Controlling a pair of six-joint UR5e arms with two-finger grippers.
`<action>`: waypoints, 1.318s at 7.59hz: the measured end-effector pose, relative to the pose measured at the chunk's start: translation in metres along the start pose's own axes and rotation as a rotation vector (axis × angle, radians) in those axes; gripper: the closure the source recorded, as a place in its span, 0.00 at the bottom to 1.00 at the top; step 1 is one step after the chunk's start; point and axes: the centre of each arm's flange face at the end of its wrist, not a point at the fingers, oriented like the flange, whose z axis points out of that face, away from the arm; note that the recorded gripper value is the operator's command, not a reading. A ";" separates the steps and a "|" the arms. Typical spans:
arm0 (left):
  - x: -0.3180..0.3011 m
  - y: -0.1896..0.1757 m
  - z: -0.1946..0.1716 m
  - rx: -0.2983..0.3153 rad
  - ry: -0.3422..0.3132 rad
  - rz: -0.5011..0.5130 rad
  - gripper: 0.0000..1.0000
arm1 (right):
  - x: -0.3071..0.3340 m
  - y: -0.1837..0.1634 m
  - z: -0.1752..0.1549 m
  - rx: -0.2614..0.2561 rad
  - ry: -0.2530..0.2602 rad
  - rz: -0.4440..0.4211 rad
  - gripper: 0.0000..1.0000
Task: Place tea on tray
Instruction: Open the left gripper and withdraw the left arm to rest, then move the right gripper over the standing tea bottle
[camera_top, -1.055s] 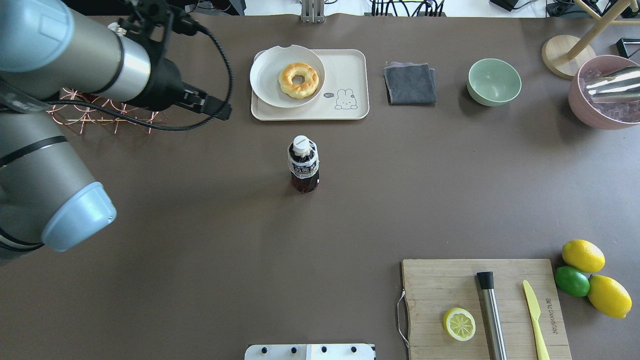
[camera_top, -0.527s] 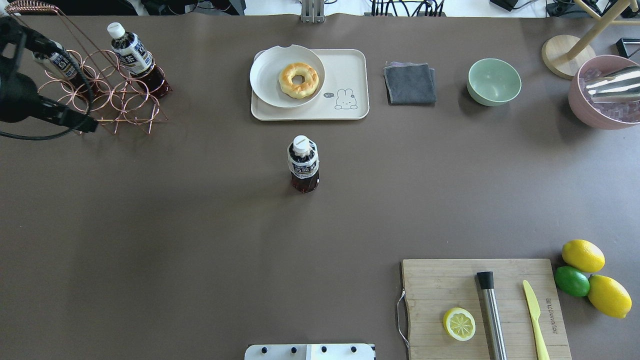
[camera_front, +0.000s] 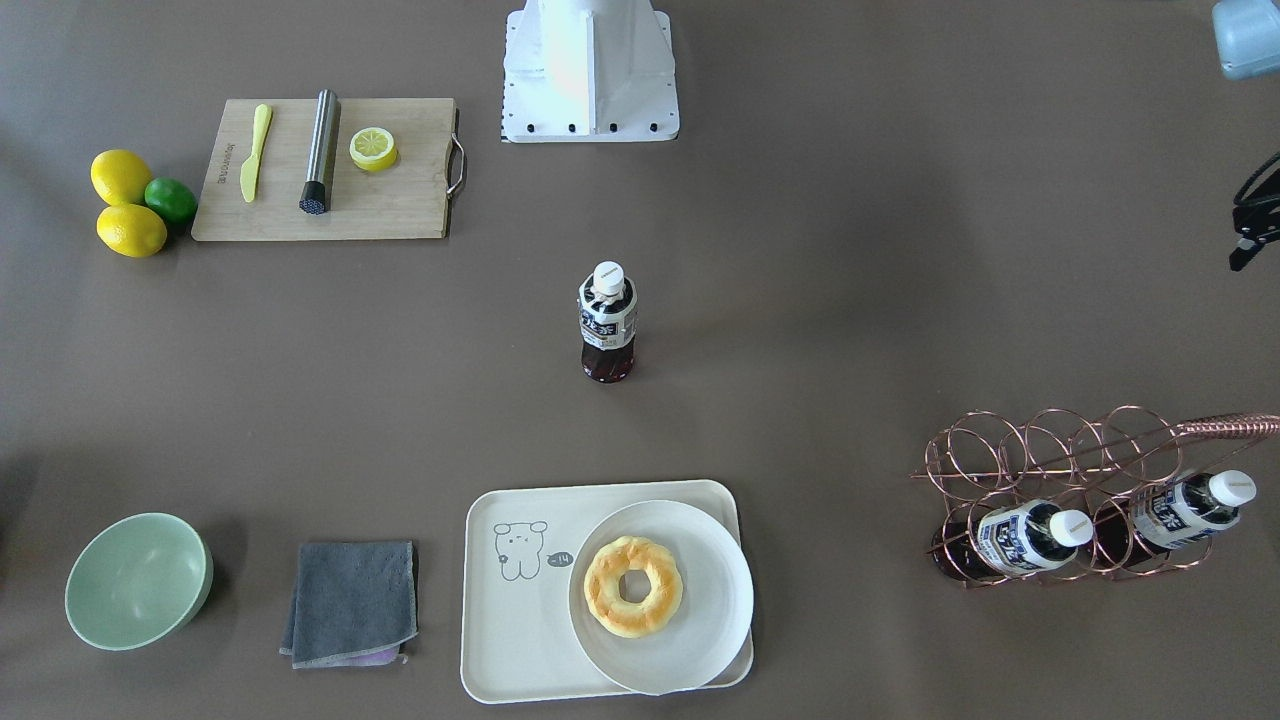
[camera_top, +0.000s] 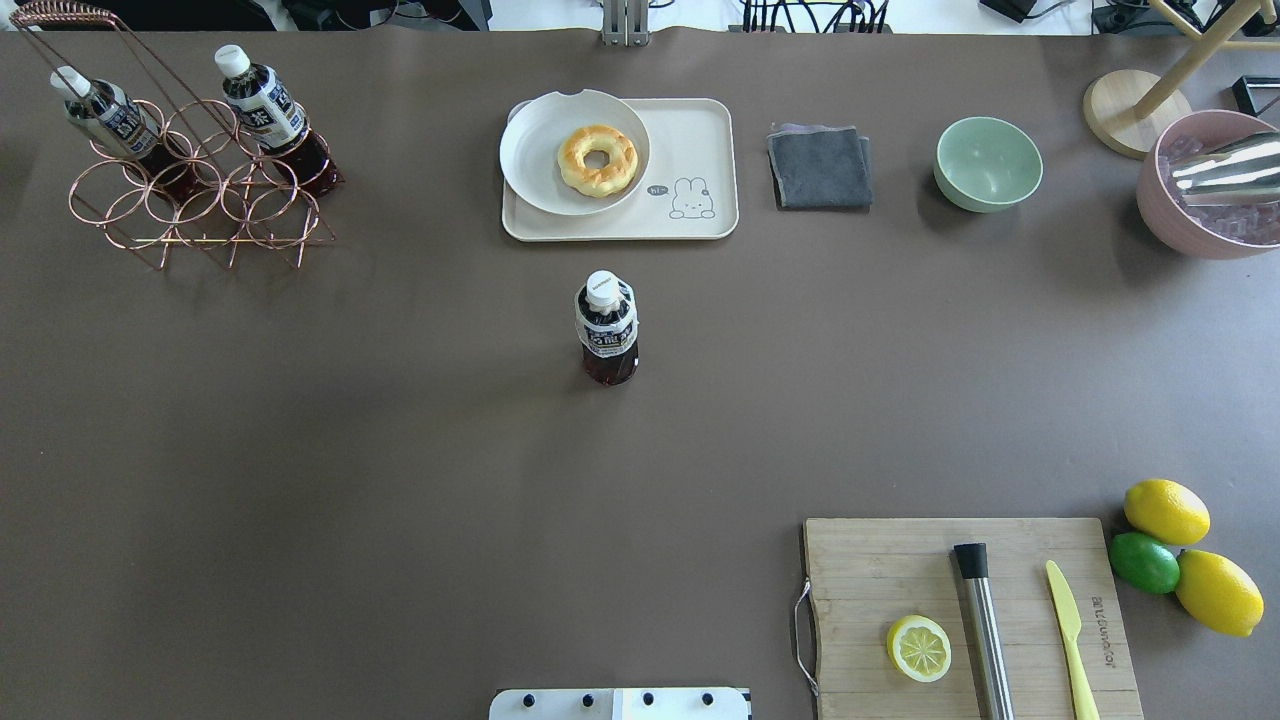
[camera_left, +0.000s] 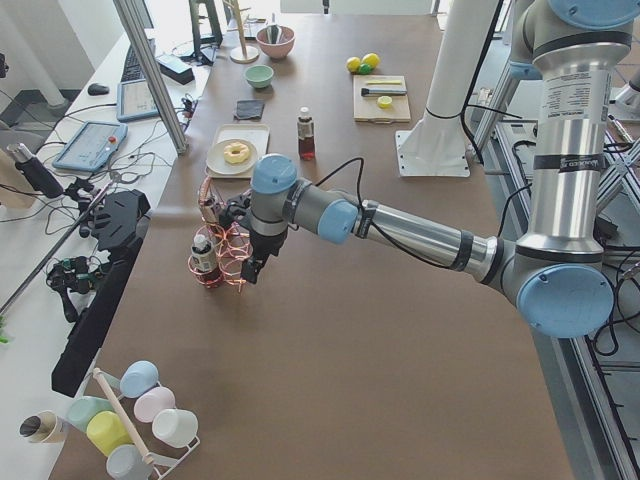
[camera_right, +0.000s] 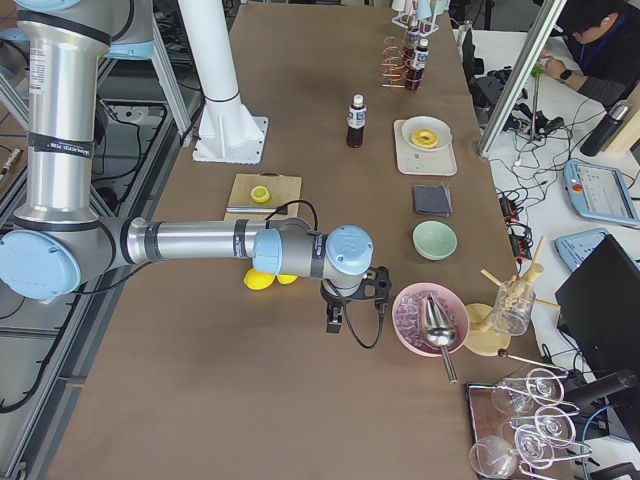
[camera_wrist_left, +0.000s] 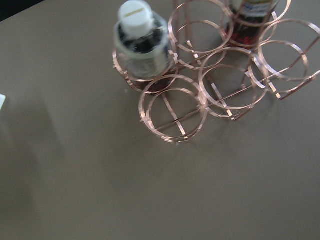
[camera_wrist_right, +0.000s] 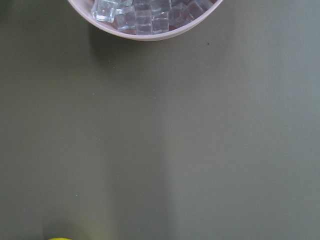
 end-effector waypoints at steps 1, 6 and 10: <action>-0.043 0.022 0.006 -0.024 -0.008 0.025 0.00 | 0.000 0.000 0.000 0.000 0.000 0.000 0.00; -0.092 0.113 0.028 -0.104 0.002 0.024 0.00 | -0.029 -0.006 -0.025 0.075 0.009 -0.085 0.00; -0.084 0.106 0.018 -0.074 -0.005 0.050 0.00 | -0.117 -0.014 -0.070 0.236 -0.023 -0.210 0.00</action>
